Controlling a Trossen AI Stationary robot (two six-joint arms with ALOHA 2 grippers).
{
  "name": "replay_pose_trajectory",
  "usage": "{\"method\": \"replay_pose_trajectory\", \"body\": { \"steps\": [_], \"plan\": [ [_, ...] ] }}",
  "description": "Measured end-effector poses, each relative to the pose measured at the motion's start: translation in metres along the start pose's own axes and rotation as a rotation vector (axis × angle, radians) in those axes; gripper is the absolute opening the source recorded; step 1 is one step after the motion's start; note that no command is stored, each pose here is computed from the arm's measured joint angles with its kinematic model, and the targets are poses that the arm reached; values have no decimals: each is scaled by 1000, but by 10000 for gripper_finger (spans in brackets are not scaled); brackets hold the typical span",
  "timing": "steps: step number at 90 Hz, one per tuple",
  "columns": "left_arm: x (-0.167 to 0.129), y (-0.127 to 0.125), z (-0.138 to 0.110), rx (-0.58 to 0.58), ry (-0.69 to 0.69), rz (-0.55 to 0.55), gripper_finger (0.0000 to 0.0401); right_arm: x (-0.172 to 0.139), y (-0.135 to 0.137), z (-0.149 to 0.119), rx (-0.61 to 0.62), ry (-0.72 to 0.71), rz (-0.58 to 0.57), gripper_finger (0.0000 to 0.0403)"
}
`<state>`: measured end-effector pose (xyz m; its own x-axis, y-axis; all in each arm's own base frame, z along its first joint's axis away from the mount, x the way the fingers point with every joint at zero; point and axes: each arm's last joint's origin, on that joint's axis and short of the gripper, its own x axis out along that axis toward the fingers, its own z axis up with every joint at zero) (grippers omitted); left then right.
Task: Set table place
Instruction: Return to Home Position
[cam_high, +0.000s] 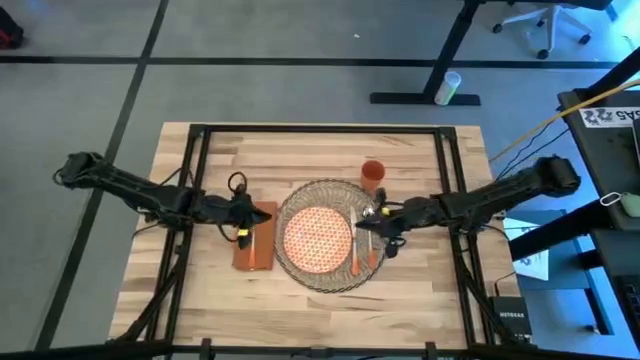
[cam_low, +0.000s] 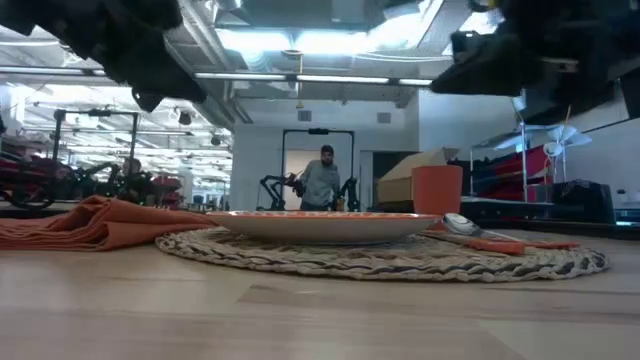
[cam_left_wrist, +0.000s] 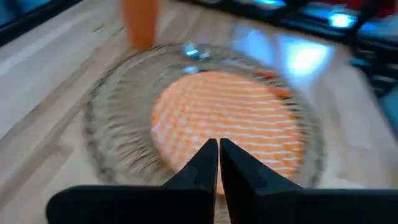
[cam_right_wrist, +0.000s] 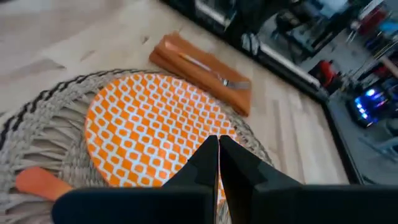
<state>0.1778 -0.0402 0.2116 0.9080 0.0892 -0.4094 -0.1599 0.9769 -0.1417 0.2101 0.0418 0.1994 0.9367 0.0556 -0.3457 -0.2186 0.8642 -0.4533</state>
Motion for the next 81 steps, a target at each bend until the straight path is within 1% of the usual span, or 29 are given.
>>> {"method": "replay_pose_trajectory", "body": {
  "steps": [8, 20, 35, 45, 70, 81],
  "plan": [
    [-3, -3, -8, 27, -29, -58, 0, -10, 1, -4, 6, -38, -19, 0],
    [-10, -1, -21, 28, -52, -96, 0, -24, 0, -9, 13, -90, -62, 0],
    [-19, 5, -38, 9, -62, -120, 0, -39, 2, -20, 4, -107, -113, 0],
    [-25, 10, -50, 0, -76, -146, 0, -47, 3, -26, 7, -147, -153, 0],
    [-37, 21, -73, -53, -169, -208, 0, -66, 8, -45, 10, -250, -226, 0],
    [-40, 24, -84, -59, -172, -246, 0, -73, 12, -56, 0, -312, -263, 0]
  ]
}}
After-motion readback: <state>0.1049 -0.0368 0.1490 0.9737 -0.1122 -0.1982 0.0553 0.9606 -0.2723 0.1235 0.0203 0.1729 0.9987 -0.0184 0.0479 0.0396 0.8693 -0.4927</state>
